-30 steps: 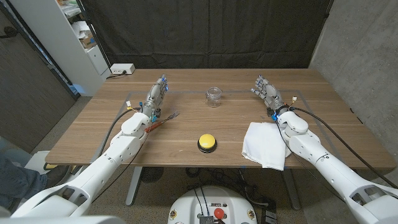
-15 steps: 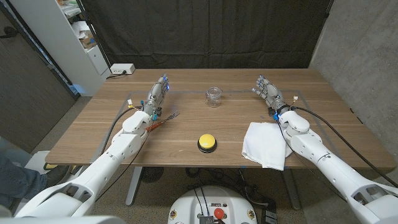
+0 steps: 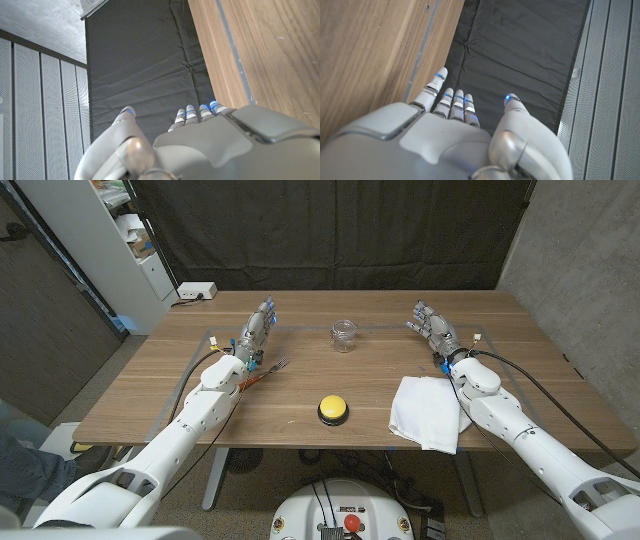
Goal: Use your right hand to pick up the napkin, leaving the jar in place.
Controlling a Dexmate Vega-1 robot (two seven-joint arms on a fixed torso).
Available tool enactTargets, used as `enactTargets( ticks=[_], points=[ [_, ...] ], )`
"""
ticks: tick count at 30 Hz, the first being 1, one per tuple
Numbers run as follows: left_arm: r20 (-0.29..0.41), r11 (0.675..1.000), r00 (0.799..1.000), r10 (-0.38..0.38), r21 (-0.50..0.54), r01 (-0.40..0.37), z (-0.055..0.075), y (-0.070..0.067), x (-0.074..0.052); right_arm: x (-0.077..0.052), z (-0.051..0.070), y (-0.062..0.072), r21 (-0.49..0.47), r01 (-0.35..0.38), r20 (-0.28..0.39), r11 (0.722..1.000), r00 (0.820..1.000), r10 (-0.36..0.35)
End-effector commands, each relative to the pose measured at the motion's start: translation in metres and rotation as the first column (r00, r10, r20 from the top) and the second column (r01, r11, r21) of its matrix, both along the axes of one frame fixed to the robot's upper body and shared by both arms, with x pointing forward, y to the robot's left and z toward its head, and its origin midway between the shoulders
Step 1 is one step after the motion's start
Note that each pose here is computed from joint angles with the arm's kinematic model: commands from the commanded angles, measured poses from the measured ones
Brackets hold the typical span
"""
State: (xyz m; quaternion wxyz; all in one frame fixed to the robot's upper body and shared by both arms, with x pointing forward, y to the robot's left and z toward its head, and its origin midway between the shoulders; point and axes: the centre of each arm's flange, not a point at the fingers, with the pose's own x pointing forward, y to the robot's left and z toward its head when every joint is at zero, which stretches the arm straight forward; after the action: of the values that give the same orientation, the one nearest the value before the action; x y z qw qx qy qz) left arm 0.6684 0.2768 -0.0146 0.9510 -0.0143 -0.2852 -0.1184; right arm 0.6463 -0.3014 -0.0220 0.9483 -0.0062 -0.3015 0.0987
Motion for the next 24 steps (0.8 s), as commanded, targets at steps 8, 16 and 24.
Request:
enactTargets(
  ticks=[8, 16, 24],
  points=[
    [0.005, 1.0, 1.0, -0.014, 0.004, 0.014, 0.003, -0.004, 0.003, -0.018, 0.004, -0.006, -0.01, -0.005, 0.059, 1.0, 0.998, 0.006],
    [0.005, 1.0, 1.0, -0.009, 0.006, 0.009, 0.005, -0.002, 0.003, -0.024, 0.004, -0.007, -0.011, -0.015, 0.074, 1.0, 0.997, 0.015],
    [0.005, 1.0, 1.0, -0.014, 0.017, 0.013, 0.007, -0.005, 0.003, -0.032, 0.003, -0.012, -0.02, -0.02, 0.096, 1.0, 0.995, 0.021]
  ],
)
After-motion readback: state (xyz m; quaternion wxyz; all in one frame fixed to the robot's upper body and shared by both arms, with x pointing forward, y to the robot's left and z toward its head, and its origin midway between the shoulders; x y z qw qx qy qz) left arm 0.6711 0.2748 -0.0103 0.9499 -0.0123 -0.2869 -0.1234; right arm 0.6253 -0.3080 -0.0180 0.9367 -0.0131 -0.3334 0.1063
